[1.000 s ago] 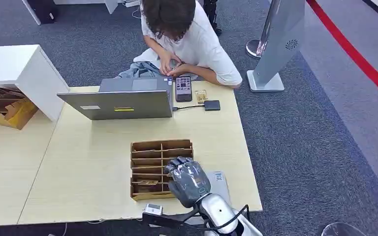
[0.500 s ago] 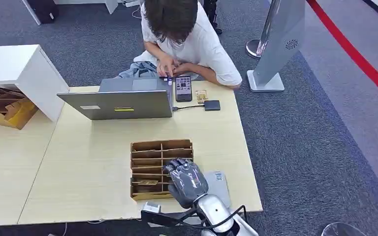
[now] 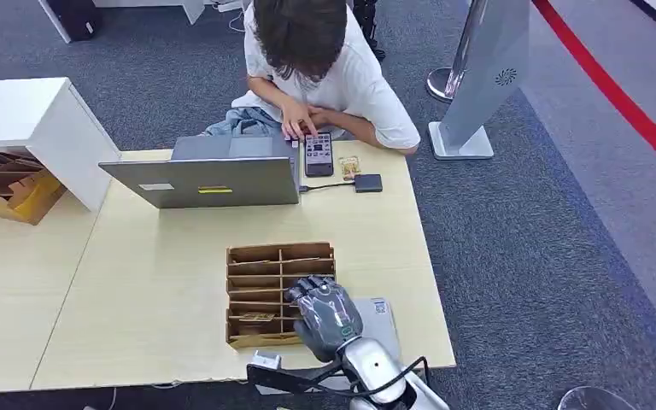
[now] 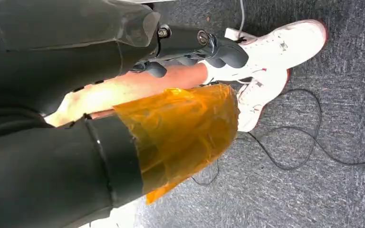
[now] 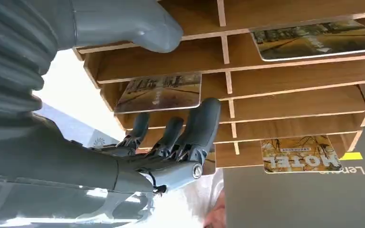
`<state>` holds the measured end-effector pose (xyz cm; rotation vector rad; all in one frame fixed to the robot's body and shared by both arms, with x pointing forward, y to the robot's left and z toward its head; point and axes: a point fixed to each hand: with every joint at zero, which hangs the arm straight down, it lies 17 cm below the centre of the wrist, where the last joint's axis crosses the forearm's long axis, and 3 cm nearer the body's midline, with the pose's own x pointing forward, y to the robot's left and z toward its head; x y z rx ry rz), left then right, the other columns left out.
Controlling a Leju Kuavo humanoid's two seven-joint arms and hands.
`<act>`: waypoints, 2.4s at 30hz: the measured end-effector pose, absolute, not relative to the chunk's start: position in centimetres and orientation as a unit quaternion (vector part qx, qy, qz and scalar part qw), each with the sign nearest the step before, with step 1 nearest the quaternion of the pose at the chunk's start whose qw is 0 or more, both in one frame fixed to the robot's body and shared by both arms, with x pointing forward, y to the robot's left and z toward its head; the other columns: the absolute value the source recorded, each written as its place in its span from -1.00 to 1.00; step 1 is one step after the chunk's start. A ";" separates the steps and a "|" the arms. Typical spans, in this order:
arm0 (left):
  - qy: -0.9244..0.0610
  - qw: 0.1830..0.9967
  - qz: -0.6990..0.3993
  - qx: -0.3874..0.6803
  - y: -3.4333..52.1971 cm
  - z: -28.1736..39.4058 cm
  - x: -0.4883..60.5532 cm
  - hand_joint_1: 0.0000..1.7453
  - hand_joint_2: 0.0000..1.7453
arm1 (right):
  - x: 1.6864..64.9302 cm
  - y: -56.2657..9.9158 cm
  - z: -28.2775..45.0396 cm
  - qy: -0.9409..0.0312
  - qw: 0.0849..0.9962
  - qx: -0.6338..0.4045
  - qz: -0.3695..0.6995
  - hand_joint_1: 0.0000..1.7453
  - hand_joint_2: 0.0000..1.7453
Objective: Pass the card to the sensor for recognition and then transmit it.
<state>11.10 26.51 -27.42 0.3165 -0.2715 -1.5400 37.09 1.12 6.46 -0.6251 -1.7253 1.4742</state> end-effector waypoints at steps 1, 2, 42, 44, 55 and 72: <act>-0.122 0.698 -0.691 0.142 26.5 -27.4 11.1 -1.00 -1.00 | 37.1 1.1 6.5 -0.677 0.384 -0.246 0.578 -0.12 1.00; -0.122 0.697 -0.692 0.142 26.5 -27.4 11.1 -1.00 -1.00 | 37.2 1.0 6.5 -0.677 0.385 -0.247 0.577 -0.12 1.00; -0.121 0.698 -0.691 0.143 26.6 -27.4 11.1 -1.00 -1.00 | 38.3 0.0 7.6 -0.682 0.390 -0.260 0.561 0.80 1.00; -0.121 0.698 -0.691 0.143 26.6 -27.4 11.1 -1.00 -1.00 | 38.3 0.0 7.6 -0.682 0.389 -0.260 0.561 0.80 1.00; -0.120 0.701 -0.689 0.142 26.6 -27.4 11.1 -1.00 -1.00 | 38.3 0.1 7.9 -0.686 0.386 -0.261 0.559 0.96 1.00; -0.122 0.717 -0.671 0.146 26.8 -27.5 10.5 -1.00 -1.00 | 38.0 -0.5 20.0 -0.789 0.333 -0.271 0.439 0.96 1.00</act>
